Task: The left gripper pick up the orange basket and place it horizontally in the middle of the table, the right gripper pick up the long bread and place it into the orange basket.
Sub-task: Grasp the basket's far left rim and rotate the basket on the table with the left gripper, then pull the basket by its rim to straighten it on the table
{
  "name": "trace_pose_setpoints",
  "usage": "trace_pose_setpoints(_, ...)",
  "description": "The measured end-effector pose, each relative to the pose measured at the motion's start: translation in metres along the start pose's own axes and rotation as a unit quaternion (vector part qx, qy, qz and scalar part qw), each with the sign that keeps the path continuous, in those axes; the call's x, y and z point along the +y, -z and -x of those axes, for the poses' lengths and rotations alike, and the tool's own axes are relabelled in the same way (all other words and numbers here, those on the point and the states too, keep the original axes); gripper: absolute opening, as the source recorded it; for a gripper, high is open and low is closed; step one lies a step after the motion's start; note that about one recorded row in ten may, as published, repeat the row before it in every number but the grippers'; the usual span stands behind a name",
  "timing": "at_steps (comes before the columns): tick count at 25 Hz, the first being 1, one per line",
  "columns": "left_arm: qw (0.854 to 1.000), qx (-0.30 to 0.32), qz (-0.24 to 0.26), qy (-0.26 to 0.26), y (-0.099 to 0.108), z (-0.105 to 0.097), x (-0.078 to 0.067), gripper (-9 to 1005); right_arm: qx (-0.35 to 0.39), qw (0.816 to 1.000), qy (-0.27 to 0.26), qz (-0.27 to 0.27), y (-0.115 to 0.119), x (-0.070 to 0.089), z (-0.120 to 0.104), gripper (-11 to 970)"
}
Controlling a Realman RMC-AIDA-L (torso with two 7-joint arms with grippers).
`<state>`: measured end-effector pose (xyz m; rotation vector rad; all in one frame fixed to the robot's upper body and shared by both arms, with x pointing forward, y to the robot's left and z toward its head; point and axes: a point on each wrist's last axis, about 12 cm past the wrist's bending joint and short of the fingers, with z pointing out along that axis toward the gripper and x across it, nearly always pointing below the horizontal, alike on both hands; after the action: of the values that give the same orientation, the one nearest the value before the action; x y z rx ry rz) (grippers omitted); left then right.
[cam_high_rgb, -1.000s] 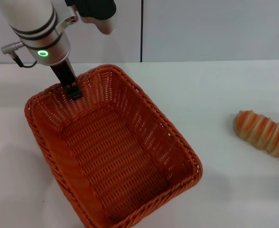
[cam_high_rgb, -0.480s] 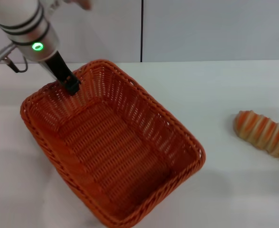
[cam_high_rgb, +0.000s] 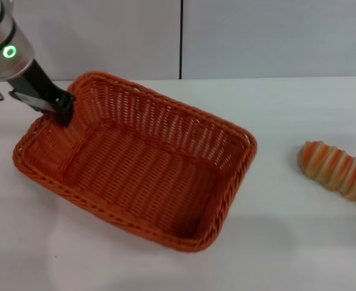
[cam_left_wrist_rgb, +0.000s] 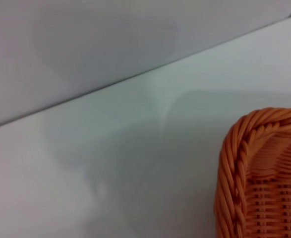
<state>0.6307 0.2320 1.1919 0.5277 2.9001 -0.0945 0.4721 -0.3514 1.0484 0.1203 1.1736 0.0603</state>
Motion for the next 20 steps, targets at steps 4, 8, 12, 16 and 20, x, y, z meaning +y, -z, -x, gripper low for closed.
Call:
trace_pose_setpoints(4, 1.000, 0.001, -0.007, 0.022, 0.003, -0.003, 0.006, 212, -0.003, 1.000, -0.015, 0.001, -0.001, -0.003, 0.002, 500)
trace_pose_setpoints(8, 0.998, 0.002, -0.027, 0.053, 0.005, -0.010, 0.014, 198, -0.002, 1.000, -0.014, 0.007, 0.000, -0.003, 0.002, 500)
trace_pose_setpoints(12, 0.997, 0.009, -0.034, 0.071, 0.010, -0.022, 0.022, 190, 0.000, 1.000, -0.014, 0.020, -0.001, 0.000, 0.002, 501)
trace_pose_setpoints(16, 0.996, 0.018, -0.034, 0.082, 0.010, -0.037, 0.027, 180, 0.001, 1.000, -0.015, 0.024, -0.003, 0.001, 0.001, 501)
trace_pose_setpoints(20, 0.994, 0.024, -0.037, 0.099, 0.003, -0.053, 0.032, 171, -0.001, 1.000, -0.016, 0.026, -0.006, 0.002, 0.001, 501)
